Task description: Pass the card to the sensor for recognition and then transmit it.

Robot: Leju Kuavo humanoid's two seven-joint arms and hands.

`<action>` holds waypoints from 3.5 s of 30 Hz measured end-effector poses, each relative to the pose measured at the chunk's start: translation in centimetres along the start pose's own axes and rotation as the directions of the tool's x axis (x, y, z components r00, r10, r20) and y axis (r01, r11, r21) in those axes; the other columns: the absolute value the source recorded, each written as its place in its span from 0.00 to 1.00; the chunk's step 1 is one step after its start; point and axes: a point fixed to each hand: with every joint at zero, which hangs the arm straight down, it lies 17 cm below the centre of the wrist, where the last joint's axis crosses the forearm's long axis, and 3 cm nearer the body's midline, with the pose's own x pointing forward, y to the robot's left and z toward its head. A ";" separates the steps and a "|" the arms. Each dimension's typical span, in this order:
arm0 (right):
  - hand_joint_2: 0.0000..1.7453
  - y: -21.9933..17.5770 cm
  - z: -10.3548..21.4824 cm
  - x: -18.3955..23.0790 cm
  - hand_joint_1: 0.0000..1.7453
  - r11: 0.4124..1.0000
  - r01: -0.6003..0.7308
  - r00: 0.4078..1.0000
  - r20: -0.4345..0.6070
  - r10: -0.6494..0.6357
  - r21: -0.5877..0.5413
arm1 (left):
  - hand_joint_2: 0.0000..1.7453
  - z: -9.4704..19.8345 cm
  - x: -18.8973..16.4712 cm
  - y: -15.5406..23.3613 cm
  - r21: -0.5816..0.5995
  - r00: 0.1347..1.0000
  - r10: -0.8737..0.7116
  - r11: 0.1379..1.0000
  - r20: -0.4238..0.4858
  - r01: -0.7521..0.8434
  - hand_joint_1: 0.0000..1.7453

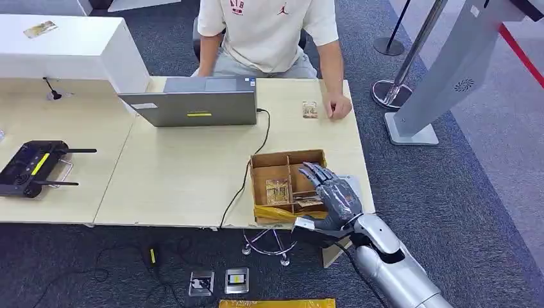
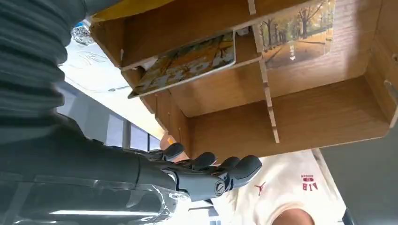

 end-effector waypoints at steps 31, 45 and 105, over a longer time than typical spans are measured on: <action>1.00 0.7 0.1 -1.7 1.00 1.000 0.025 0.998 -0.050 -0.024 0.019 | 0.00 0.2 -0.4 -0.2 0.005 1.000 0.008 1.000 -0.009 -0.008 0.00; 1.00 0.7 0.1 -2.2 1.00 1.000 0.013 0.998 -0.058 -0.012 0.009 | 0.00 0.2 -0.3 -0.3 0.003 1.000 0.008 1.000 -0.007 -0.008 0.00; 1.00 -19.1 -12.2 -7.1 0.00 0.941 -0.135 0.985 -0.143 0.095 -0.310 | 0.00 -1.4 5.4 1.0 -0.022 0.992 -0.096 0.995 0.076 0.098 0.00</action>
